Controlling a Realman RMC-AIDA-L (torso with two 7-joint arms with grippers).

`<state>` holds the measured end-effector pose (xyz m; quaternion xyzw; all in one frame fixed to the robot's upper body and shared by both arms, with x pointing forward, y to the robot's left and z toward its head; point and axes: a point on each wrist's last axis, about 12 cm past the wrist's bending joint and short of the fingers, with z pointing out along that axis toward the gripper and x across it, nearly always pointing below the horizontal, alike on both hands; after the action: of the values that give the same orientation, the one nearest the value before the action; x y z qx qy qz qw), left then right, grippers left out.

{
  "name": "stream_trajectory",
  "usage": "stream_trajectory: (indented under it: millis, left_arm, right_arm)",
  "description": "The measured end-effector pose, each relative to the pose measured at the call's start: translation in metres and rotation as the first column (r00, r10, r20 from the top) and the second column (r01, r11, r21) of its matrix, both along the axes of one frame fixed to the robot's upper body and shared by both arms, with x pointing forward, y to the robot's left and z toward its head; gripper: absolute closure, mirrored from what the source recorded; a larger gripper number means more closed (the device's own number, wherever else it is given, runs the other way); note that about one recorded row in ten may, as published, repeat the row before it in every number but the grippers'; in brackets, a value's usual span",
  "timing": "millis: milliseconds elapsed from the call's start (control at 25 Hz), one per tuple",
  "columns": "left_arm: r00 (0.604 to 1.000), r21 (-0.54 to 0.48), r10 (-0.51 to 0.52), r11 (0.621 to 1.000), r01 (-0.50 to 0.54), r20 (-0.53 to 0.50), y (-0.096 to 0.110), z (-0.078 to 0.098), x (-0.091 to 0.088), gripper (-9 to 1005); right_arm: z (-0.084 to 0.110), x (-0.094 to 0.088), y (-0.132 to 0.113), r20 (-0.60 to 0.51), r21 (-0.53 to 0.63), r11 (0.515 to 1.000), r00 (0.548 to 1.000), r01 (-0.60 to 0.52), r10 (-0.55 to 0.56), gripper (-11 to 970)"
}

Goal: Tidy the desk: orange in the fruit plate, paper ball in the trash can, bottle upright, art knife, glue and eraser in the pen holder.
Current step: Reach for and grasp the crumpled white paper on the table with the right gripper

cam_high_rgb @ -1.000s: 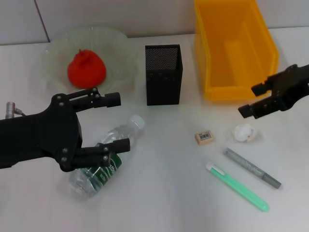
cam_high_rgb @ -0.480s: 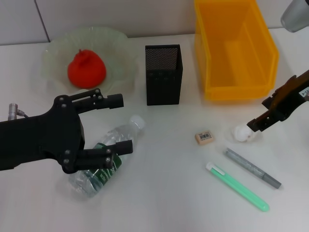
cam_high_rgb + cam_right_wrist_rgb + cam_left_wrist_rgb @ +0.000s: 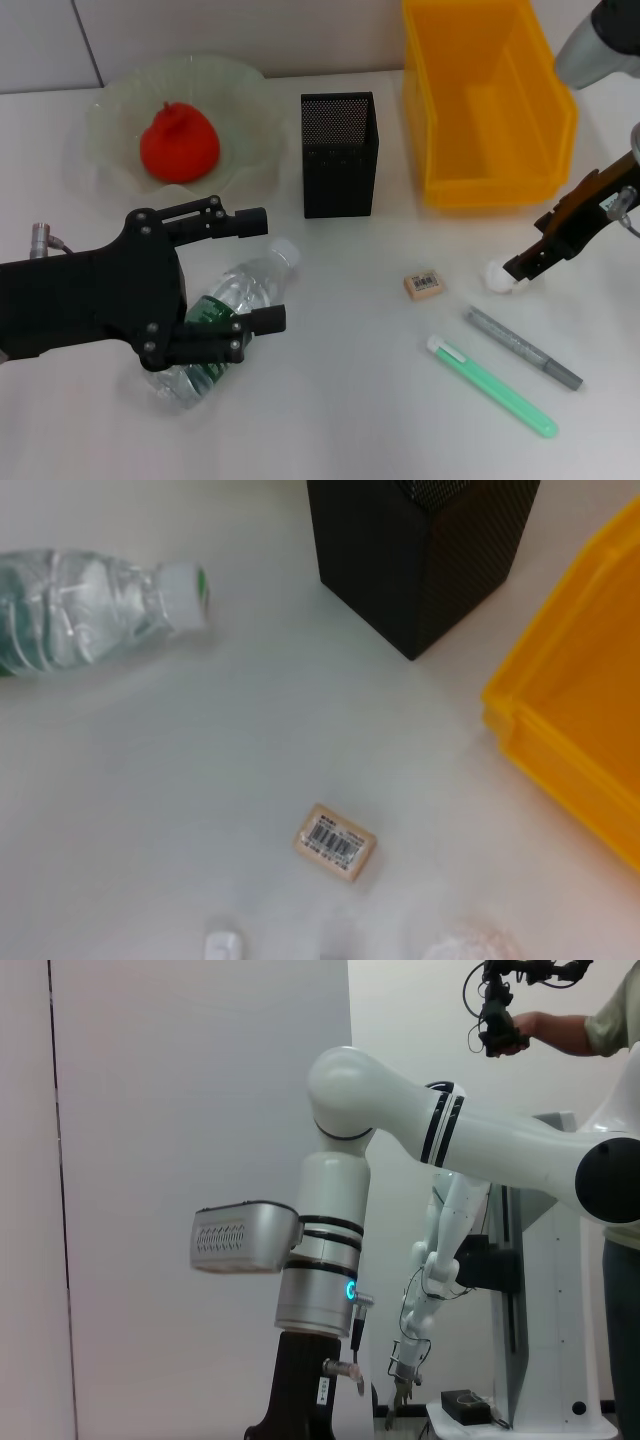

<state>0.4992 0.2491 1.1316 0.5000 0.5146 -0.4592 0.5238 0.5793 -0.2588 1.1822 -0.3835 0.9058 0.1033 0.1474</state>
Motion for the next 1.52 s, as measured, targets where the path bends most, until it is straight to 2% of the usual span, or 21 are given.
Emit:
stream_trajectory:
  millis: [600, 1200, 1520]
  left_arm:
    - [1.0, 0.0, 0.0, 1.0, 0.0, -0.002, -0.001, -0.001, -0.001, 201]
    - [1.0, -0.003, -0.008, 1.0, 0.008, -0.003, -0.001, -0.001, -0.002, 204]
    - [1.0, -0.003, -0.008, 1.0, 0.008, -0.002, -0.001, 0.0, -0.002, 206]
  right_arm:
    - [-0.023, 0.011, 0.007, -0.022, -0.017, 1.0, 1.0, 0.007, -0.008, 193]
    - [-0.034, 0.015, 0.01, -0.037, -0.027, 1.0, 0.999, 0.012, -0.012, 193]
    - [-0.04, 0.015, 0.011, -0.047, -0.05, 0.999, 0.999, 0.012, -0.015, 227]
